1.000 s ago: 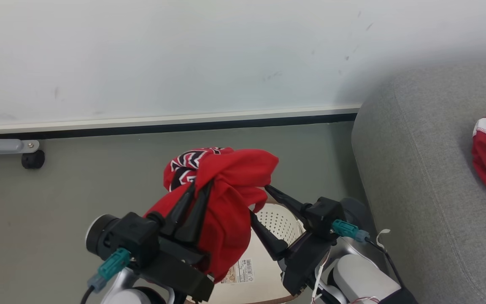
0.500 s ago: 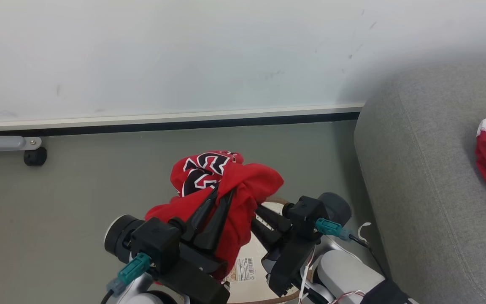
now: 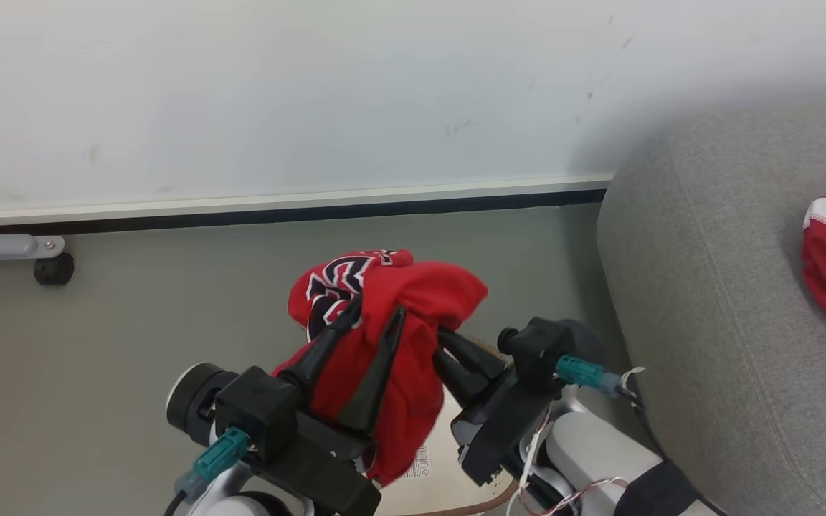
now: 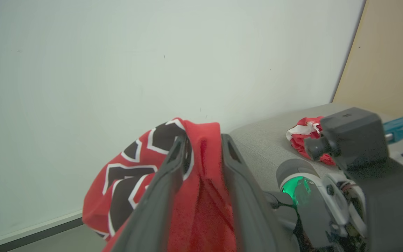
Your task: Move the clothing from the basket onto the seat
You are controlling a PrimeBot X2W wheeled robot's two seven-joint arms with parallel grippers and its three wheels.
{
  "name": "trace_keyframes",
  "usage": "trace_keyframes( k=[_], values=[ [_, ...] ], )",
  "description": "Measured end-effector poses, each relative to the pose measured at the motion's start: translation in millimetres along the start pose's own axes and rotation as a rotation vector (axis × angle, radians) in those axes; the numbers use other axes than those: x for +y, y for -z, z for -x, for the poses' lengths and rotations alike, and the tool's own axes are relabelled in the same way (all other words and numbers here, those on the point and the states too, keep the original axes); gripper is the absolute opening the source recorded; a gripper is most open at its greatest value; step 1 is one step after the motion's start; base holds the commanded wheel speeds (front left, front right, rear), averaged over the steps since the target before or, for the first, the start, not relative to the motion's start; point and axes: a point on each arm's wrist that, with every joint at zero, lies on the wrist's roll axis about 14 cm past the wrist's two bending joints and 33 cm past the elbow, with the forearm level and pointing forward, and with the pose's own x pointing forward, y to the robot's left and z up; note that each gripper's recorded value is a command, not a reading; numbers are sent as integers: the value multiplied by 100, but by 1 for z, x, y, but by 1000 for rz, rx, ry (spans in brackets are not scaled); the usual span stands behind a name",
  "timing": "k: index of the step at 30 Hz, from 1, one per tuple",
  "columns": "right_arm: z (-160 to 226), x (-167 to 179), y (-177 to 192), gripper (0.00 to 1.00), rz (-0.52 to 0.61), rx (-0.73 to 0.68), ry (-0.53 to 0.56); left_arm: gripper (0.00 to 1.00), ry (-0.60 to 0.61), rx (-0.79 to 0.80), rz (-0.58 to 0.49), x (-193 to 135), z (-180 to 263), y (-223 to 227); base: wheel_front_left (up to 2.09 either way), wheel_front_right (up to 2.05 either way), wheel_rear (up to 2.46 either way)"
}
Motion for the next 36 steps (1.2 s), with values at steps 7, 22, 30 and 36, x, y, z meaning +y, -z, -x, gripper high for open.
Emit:
trace_keyframes(
  k=[7, 22, 30, 36],
  values=[
    [7, -22, -14, 0, 10, -36, 54, 100, 3, 7, -13, 0, 0, 1, 0, 0, 0],
    [35, -80, -32, 0, 27, -76, 216, 100, 46, 86, -53, -7, 9, 23, 0, 0, 0],
    [54, -106, -37, 0, 37, -86, 303, 100, 122, 137, -37, -28, 13, 40, 0, 0, 0],
    [68, -121, -42, 0, 43, -98, 362, 100, 177, 149, -41, -43, 8, 45, 0, 0, 0]
  ],
)
